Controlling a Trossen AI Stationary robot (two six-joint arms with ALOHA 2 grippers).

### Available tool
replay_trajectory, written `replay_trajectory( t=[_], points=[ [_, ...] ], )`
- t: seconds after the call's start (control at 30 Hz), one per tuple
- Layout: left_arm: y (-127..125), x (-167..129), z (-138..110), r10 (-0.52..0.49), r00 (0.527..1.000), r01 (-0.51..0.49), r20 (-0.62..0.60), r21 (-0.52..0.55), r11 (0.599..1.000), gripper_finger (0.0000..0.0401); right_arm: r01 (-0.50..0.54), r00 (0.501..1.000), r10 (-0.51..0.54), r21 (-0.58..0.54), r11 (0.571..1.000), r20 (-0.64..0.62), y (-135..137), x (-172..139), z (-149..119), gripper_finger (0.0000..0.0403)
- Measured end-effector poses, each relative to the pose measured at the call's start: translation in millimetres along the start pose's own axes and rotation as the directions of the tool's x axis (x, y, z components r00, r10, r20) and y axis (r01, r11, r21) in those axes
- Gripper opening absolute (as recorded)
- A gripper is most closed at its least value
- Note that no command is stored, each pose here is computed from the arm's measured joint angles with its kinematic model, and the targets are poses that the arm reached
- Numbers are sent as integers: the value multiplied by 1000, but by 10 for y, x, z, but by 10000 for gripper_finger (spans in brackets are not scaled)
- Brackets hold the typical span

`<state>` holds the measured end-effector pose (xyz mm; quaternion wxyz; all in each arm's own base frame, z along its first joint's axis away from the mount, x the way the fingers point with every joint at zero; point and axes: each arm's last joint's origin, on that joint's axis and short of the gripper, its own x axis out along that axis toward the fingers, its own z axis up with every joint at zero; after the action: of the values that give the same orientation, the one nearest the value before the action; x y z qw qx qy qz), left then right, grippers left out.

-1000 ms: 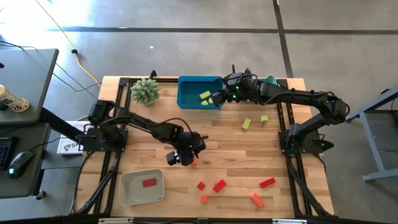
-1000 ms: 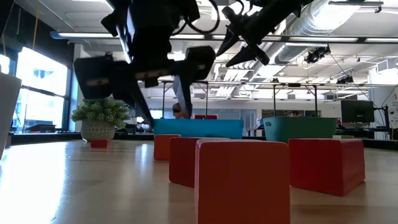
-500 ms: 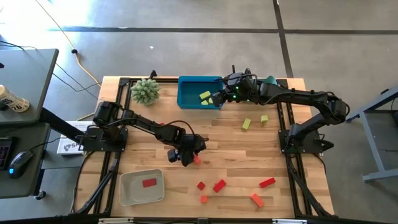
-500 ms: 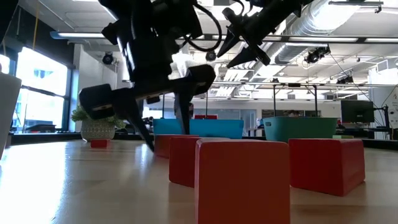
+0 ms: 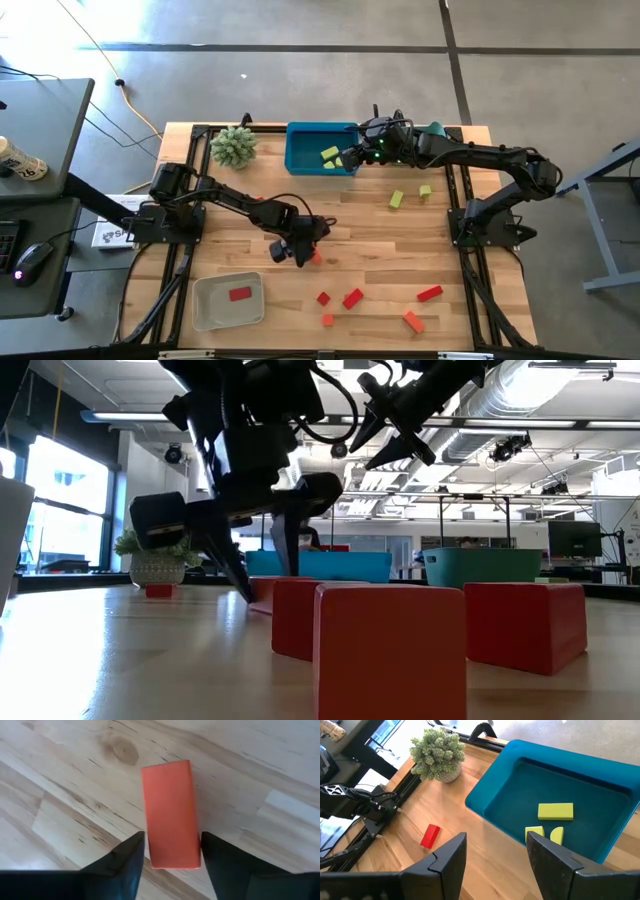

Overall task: Sort & place blocks by color
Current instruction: Put the orange block into the green bin

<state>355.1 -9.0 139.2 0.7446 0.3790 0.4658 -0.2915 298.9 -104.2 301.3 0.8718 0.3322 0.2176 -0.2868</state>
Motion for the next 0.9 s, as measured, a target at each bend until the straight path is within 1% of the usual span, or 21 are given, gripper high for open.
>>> replay_trajectory(
  t=[0.17, 0.27, 0.43, 0.57, 0.77, 0.9],
  points=[
    [0, -9, 5, 0, 1000, 0, 2, -52, 999, 127, 0, 1000, 0, 0, 1000, 0, 0, 0, 0, 194],
    [2, -12, 8, 2, 1000, -2, 4, -97, 995, 105, 0, 1000, 0, 1, 1000, 0, 0, 0, 0, 194],
    [20, -15, -18, 5, 1000, -4, 1, -198, 980, 104, -10, 1000, 10, 23, 1000, -8, 3, 0, -3, 194],
    [63, -50, -90, 11, 1000, -12, -8, -299, 954, 104, -64, 996, 67, 44, 997, -52, 19, 0, -15, 194],
    [197, -224, -214, 78, 997, -73, -4, -419, 905, 104, -165, 973, 184, 137, 977, -140, 74, -9, -56, 194],
    [282, -382, -306, 139, 990, -132, -21, -474, 871, 104, -214, 952, 242, 157, 964, -189, 147, -23, -115, 194]
  ],
)
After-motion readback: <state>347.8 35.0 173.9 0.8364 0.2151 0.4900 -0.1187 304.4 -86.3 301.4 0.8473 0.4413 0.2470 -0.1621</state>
